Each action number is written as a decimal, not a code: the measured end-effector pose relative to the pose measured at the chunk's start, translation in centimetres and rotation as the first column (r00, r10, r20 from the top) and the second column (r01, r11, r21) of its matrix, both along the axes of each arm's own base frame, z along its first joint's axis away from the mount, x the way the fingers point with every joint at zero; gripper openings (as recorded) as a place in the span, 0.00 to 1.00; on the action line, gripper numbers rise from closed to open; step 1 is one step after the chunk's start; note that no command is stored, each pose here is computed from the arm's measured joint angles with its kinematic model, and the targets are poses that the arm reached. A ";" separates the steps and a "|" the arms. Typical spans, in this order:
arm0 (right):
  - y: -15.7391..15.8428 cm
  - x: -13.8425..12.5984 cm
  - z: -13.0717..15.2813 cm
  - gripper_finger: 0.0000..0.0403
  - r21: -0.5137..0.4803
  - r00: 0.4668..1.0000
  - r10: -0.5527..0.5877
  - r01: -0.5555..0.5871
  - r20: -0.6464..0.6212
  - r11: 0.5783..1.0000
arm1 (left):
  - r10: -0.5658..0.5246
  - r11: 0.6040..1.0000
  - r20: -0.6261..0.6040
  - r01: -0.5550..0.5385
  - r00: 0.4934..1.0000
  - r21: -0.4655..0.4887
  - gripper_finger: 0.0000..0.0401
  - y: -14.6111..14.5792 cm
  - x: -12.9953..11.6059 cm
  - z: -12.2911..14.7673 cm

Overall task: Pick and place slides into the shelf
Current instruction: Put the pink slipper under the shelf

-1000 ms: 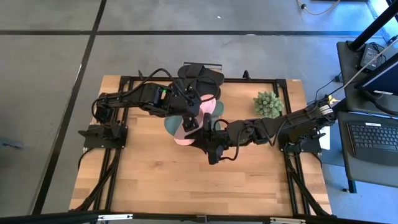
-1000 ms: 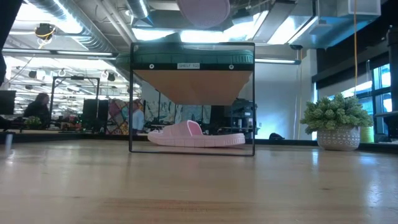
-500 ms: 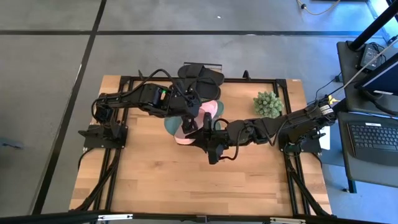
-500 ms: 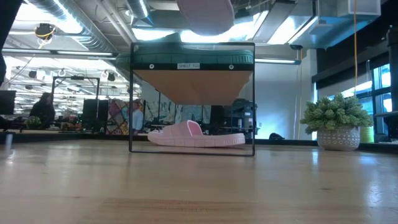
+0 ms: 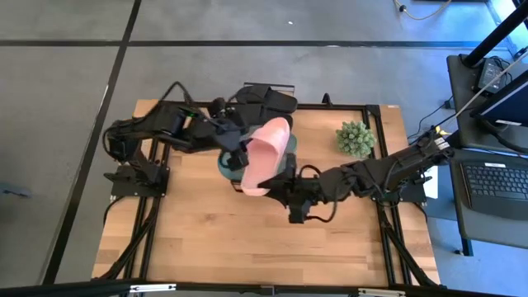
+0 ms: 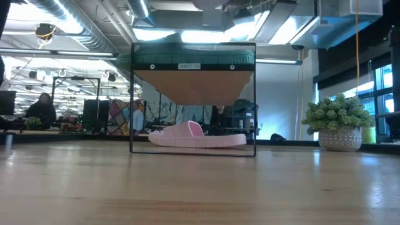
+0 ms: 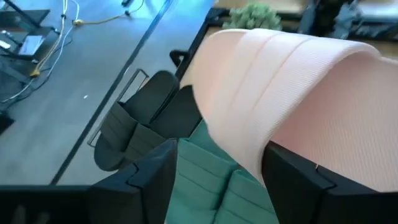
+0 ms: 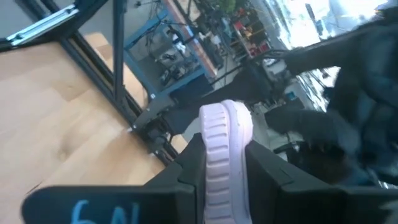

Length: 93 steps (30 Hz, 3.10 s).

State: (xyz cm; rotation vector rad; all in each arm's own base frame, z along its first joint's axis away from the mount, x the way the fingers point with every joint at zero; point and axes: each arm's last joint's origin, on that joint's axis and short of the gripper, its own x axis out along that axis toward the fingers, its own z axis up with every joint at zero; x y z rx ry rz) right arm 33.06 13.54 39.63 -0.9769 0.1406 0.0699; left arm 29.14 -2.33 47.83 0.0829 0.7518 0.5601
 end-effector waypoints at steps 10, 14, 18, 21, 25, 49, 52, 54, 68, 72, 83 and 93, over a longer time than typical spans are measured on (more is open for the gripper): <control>3.0 -5.9 0.9 0.18 0.149 0.988 0.055 -0.033 -0.145 0.988 | -0.097 0.994 0.021 0.096 0.995 0.044 0.54 -2.5 -2.9 1.4; 5.3 -8.0 0.6 0.18 0.166 0.980 0.108 -0.079 -0.170 0.983 | -0.139 0.988 -0.006 0.139 0.990 0.064 0.54 -3.5 -3.4 1.4; 7.9 -10.5 0.3 0.18 0.095 0.993 0.011 0.000 -0.121 0.995 | -0.172 0.984 -0.007 0.172 0.985 0.048 0.54 -4.2 -3.8 1.2; 9.8 -12.6 -0.7 0.18 0.073 0.994 0.008 0.000 -0.106 0.997 | -0.195 0.981 0.011 0.195 0.981 0.017 0.54 -4.5 -4.8 1.0; 11.8 -15.0 -2.1 0.18 0.086 0.996 0.029 -0.021 -0.087 0.996 | -0.248 0.968 0.097 0.250 0.964 -0.011 0.54 -4.7 -6.1 0.2; 13.2 -19.3 -14.5 0.17 0.011 0.986 0.165 -0.166 0.027 0.986 | -0.481 0.818 0.637 0.570 0.603 0.080 0.54 -1.6 -16.5 -15.7; 12.5 -19.6 -16.2 0.17 0.045 0.978 0.204 -0.207 0.051 0.977 | -0.465 0.820 0.676 0.566 0.572 0.085 0.54 -1.3 -17.4 -17.5; 12.0 -19.9 -17.1 0.17 0.082 0.970 0.230 -0.236 0.076 0.968 | -0.454 0.821 0.702 0.564 0.548 0.091 0.54 -1.1 -17.9 -18.6; 6.2 -22.4 -22.7 0.17 0.182 0.901 0.385 -0.421 0.201 0.889 | -0.414 0.840 0.742 0.535 0.528 0.088 0.54 -0.6 -19.0 -23.5; 4.1 -23.3 -24.1 0.17 0.193 0.885 0.411 -0.453 0.220 0.871 | -0.419 0.840 0.729 0.537 0.541 0.084 0.54 -0.6 -18.9 -24.1; 0.2 -23.2 -25.4 0.17 0.171 0.902 0.355 -0.400 0.245 0.900 | -0.421 0.847 0.699 0.526 0.579 0.074 0.54 -0.6 -18.6 -25.6; -1.2 -21.3 -25.6 0.17 0.155 0.914 0.330 -0.370 0.235 0.916 | -0.410 0.872 0.684 0.478 0.603 0.101 0.54 -0.5 -18.6 -25.6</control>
